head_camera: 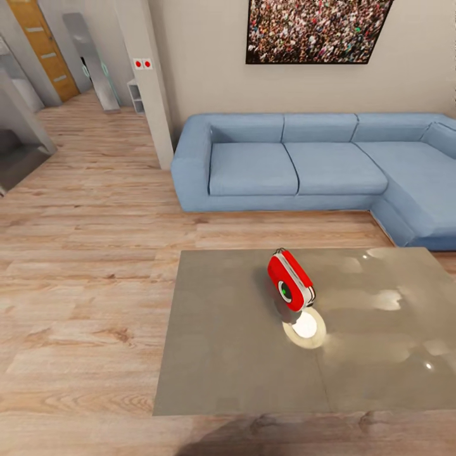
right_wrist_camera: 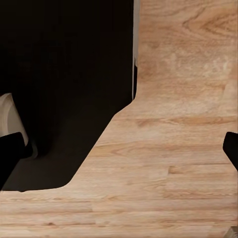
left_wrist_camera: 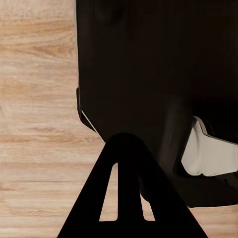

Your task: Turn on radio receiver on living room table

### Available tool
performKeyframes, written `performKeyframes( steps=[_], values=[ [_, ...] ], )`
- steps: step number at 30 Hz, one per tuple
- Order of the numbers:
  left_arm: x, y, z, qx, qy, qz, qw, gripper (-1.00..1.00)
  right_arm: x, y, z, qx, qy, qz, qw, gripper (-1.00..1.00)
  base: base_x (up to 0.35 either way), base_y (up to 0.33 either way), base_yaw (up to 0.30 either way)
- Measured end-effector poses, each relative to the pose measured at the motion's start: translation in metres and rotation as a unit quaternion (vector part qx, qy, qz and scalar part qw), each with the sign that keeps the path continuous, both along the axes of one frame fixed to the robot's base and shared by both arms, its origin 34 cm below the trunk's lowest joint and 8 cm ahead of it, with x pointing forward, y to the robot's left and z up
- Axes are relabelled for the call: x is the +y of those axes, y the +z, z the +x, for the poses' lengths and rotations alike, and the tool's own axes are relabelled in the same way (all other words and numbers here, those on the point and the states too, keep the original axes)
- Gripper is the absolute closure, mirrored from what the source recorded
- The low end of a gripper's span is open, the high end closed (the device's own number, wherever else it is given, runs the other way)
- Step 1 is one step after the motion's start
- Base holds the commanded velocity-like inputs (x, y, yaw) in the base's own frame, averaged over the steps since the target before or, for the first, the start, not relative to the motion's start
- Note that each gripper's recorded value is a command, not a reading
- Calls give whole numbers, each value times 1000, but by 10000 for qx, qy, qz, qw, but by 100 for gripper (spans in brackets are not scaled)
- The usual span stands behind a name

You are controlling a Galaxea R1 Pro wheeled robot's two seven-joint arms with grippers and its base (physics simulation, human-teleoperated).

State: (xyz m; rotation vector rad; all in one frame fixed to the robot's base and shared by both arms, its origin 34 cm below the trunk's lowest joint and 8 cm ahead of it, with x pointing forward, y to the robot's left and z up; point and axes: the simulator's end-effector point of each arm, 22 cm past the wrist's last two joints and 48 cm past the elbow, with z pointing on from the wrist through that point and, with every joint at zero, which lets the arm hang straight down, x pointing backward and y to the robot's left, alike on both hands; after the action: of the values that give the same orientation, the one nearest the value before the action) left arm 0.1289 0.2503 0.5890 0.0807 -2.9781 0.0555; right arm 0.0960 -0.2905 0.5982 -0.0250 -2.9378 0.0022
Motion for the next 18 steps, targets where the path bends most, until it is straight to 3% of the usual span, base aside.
performKeyframes(
  steps=[18],
  values=[
    [0, 1, 12, -142, -1, 0, 9999, 100, 0, 0, 12, -143, -10, 0, 9999, -100, 0, 0, 0]
  ],
)
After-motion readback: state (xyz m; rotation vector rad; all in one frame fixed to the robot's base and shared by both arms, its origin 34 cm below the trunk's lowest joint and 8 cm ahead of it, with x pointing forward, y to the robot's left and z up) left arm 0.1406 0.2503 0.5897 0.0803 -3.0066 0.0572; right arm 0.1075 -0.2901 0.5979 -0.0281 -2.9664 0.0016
